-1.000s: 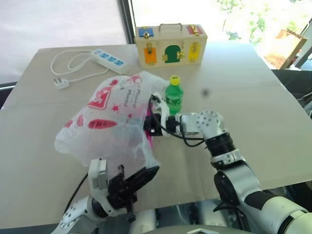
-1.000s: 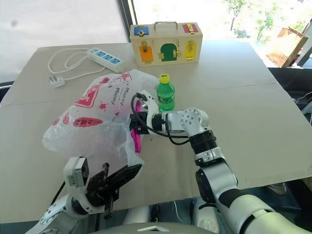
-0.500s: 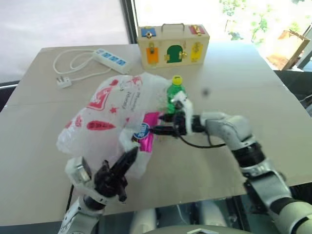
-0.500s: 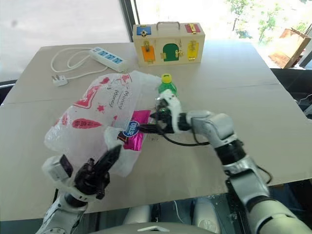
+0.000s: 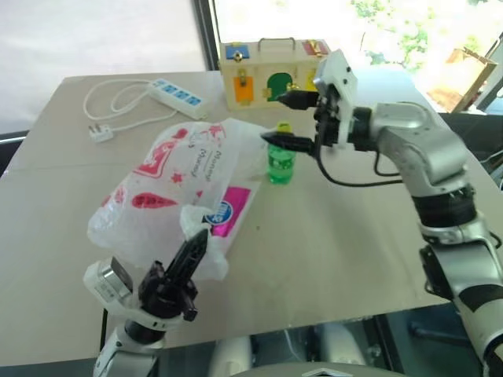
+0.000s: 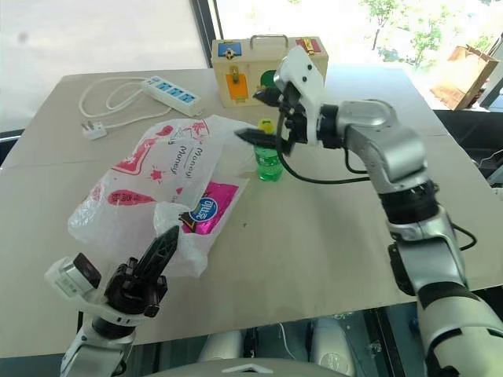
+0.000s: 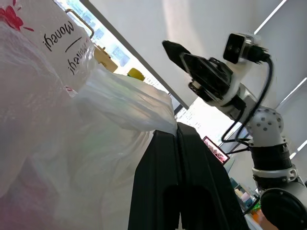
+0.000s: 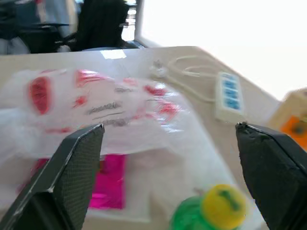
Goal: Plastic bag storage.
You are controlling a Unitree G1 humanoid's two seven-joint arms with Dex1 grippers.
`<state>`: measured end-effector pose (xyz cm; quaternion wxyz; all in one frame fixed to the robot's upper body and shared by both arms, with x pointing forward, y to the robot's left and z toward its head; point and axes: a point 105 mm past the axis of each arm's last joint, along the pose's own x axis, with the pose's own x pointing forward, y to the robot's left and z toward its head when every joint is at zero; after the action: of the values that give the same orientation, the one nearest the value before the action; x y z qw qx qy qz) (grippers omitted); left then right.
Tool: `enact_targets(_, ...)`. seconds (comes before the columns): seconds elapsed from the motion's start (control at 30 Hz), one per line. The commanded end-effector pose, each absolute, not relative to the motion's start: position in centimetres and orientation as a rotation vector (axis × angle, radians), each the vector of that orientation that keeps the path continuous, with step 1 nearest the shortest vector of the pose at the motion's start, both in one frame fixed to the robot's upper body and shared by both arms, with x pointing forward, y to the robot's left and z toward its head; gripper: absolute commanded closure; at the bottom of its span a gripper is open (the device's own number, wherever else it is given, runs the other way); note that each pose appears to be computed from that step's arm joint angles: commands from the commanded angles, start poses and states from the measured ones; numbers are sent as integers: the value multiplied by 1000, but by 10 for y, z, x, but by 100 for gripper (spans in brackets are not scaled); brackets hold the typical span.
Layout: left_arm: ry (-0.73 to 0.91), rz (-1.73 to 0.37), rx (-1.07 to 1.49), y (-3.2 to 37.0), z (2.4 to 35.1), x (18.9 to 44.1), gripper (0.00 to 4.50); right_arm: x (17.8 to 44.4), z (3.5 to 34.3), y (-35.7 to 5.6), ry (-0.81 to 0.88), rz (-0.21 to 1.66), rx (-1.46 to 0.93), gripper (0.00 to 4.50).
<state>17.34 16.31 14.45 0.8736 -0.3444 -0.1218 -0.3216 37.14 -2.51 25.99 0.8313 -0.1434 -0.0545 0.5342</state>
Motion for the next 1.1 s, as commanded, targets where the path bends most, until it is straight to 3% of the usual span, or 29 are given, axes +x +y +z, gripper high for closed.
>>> enact_targets(0.03, -292, -704, -698, 158, 156, 172, 450, 386, 252, -25, -111, 1080, -339, 8)
enact_targets(0.27, -283, -705, -688, 157, 155, 174, 450, 398, 226, -22, -14, 1083, -342, 8)
enact_targets(0.53, -276, -696, -683, 157, 154, 174, 450, 392, 207, -23, 109, 1139, -307, 8)
enact_targets(0.7, -275, -693, -685, 155, 154, 172, 450, 392, 203, -23, 128, 1141, -309, 146)
enact_targets(0.87, -278, -692, -685, 154, 155, 173, 450, 389, 199, -28, 147, 1143, -343, 146)
enact_targets(1.1, -290, -693, -684, 154, 158, 175, 450, 372, 227, -15, 217, 1183, 139, 146)
